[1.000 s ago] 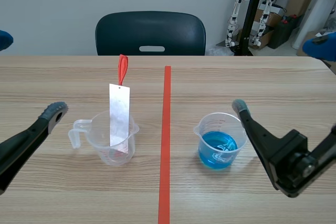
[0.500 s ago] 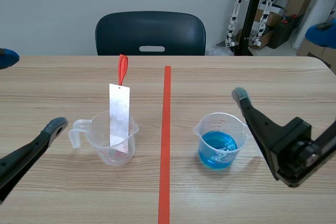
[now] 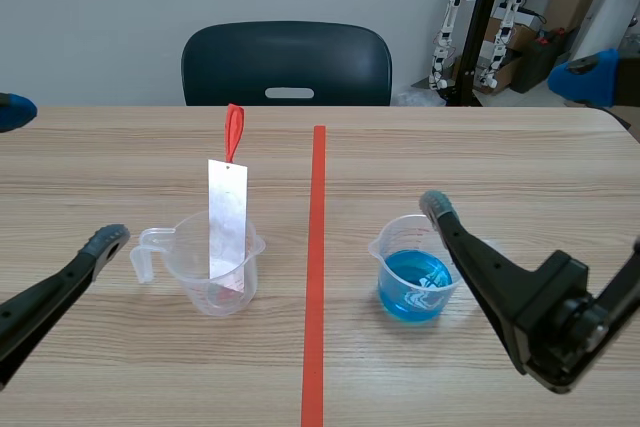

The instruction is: Do the redox reaction experiment. return to the home posture

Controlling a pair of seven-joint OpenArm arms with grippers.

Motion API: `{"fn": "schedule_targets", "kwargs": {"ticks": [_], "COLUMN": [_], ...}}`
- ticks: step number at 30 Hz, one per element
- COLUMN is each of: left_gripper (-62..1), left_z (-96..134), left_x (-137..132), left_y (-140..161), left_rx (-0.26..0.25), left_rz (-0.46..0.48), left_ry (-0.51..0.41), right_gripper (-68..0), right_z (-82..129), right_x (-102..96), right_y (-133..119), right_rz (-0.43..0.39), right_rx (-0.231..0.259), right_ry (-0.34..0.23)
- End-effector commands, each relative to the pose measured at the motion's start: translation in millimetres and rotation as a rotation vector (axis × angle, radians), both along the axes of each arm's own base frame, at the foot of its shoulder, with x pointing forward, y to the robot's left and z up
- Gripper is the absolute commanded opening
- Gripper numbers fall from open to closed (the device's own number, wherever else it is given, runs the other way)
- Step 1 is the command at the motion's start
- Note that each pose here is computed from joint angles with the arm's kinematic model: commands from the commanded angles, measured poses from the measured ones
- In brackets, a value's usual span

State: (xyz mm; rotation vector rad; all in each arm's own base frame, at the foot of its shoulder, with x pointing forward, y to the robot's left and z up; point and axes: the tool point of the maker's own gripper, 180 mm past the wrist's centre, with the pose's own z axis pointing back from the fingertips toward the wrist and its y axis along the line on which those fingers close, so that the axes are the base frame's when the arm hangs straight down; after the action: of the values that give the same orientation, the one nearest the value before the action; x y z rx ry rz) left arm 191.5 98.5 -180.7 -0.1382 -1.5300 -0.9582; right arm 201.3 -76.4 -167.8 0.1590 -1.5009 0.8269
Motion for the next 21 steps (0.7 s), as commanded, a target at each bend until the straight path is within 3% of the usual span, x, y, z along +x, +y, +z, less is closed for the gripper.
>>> {"fn": "schedule_targets", "kwargs": {"ticks": [1,21], "left_gripper": [-5.9,-5.9], "left_z": [2.8,2.8], "left_x": [-2.2,-2.2], "left_y": [-2.7,-2.7], "left_rx": [-0.023,-0.023], "left_rz": [-0.006,-0.006], "left_ry": [-0.001,-0.001], "right_gripper": [0.4,0.4], "right_z": [13.0,3.6], "right_x": [2.0,2.3], "right_y": [2.0,0.9], "right_rz": [0.004,0.013], "right_rx": [0.010,-0.028], "right_ry": [-0.041,0.006]}}
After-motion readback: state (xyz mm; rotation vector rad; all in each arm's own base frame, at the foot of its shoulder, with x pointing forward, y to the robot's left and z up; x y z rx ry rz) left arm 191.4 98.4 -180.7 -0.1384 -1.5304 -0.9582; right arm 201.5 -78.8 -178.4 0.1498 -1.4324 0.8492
